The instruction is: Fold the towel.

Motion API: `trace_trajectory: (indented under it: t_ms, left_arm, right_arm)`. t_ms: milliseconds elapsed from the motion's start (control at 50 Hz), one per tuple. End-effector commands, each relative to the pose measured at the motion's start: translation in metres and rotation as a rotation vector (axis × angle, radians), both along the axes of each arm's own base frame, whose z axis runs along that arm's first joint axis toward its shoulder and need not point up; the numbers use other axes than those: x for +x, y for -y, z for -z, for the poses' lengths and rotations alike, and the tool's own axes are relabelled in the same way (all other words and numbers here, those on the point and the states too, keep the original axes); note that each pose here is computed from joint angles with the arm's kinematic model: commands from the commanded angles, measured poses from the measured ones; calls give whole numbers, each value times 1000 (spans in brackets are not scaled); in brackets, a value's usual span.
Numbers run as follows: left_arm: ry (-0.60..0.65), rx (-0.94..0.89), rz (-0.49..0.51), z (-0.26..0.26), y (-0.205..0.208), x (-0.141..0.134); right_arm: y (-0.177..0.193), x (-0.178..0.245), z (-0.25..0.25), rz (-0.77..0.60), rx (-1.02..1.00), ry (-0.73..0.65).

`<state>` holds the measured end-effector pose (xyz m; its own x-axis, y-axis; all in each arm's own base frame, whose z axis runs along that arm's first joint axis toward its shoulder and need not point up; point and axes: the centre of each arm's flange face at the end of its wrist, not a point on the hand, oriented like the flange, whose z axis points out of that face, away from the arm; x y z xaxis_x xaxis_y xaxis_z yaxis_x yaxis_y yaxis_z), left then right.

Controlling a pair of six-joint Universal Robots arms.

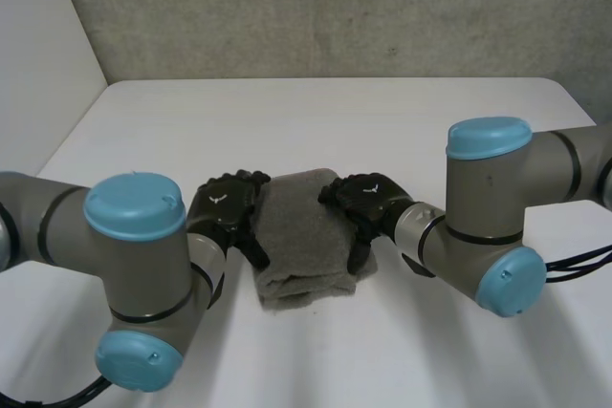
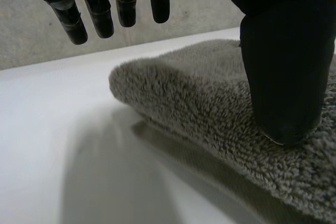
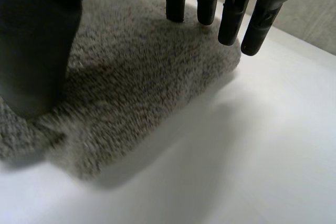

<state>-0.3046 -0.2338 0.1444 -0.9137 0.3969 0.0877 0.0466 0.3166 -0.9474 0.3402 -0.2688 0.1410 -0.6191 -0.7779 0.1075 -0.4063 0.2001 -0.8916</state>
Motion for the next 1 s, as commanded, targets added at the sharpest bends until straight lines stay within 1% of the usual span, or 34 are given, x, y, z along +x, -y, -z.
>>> trace_trajectory:
  t_ms: [20, 100, 140, 160, 200, 220, 240, 260, 280, 300, 320, 340, 360, 380, 400, 420, 440, 460, 480, 520, 560, 600, 640, 740, 860, 1000]
  left_arm:
    - [48, 1, 18, 13, 2, -3]
    - [98, -26, 35, 14, 5, -4]
    - [104, -35, 38, 11, 5, -5]
    - [104, -48, 38, 7, 7, -5]
    - [88, -72, 35, -3, 10, -6]
    - [87, -72, 35, -3, 10, -6]
    - [65, -108, 29, -20, 14, -6]
    - [41, -145, 18, -41, 17, -4]
    - [41, -145, 18, -41, 17, -4]
    - [24, -171, 9, -60, 18, -1]
    - [11, -195, -12, -79, 23, 6]
    - [11, -195, -12, -79, 23, 6]
    - [-1, -219, -46, -99, 30, 16]
    - [-5, -233, -71, -116, 34, 26]
    - [-5, -233, -71, -116, 34, 26]
    - [-6, -239, -82, -130, 34, 32]
    - [-4, -236, -90, -141, 33, 38]
    - [-4, -236, -90, -141, 33, 38]
    - [-7, -234, -87, -150, 32, 42]
    - [-12, -234, -77, -157, 30, 44]
    - [-20, -244, -78, -166, 29, 48]
    - [-37, -274, -100, -180, 31, 62]
    - [-44, -284, -109, -184, 32, 66]
    - [-48, -278, -96, -183, 29, 71]
    - [-70, -329, -80, -192, 28, 69]
    - [-71, -339, -78, -194, 24, 70]
  right_arm:
    - [1, 1, 12, -47, -51, -70]
    - [2, 2, 3, -45, -68, -50]
    - [2, 2, -18, -39, -109, -18]
    - [2, 2, -18, -39, -109, -18]
    - [3, 0, -46, -20, -157, 31]
    - [3, 0, -46, -20, -158, 31]
    - [4, -3, -62, -4, -184, 61]
    - [4, -3, -62, -4, -184, 61]
    - [4, -5, -80, 16, -211, 96]
    - [5, -11, -99, 42, -236, 134]
    - [5, -11, -99, 42, -236, 134]
    - [7, -19, -117, 76, -259, 172]
    - [12, -30, -134, 117, -280, 204]
    - [12, -30, -134, 117, -280, 204]
    - [16, -40, -147, 161, -298, 233]
    - [16, -40, -148, 161, -298, 233]
    - [18, -50, -157, 199, -307, 256]
    - [21, -60, -163, 243, -305, 269]
    - [21, -60, -163, 244, -305, 269]
    - [28, -80, -163, 332, -293, 262]
    - [29, -87, -161, 358, -297, 250]
    - [29, -93, -164, 385, -314, 243]
    - [28, -98, -171, 413, -339, 241]
    - [22, -100, -180, 422, -365, 252]
    - [19, -98, -181, 414, -364, 253]
    - [20, -97, -177, 413, -360, 249]
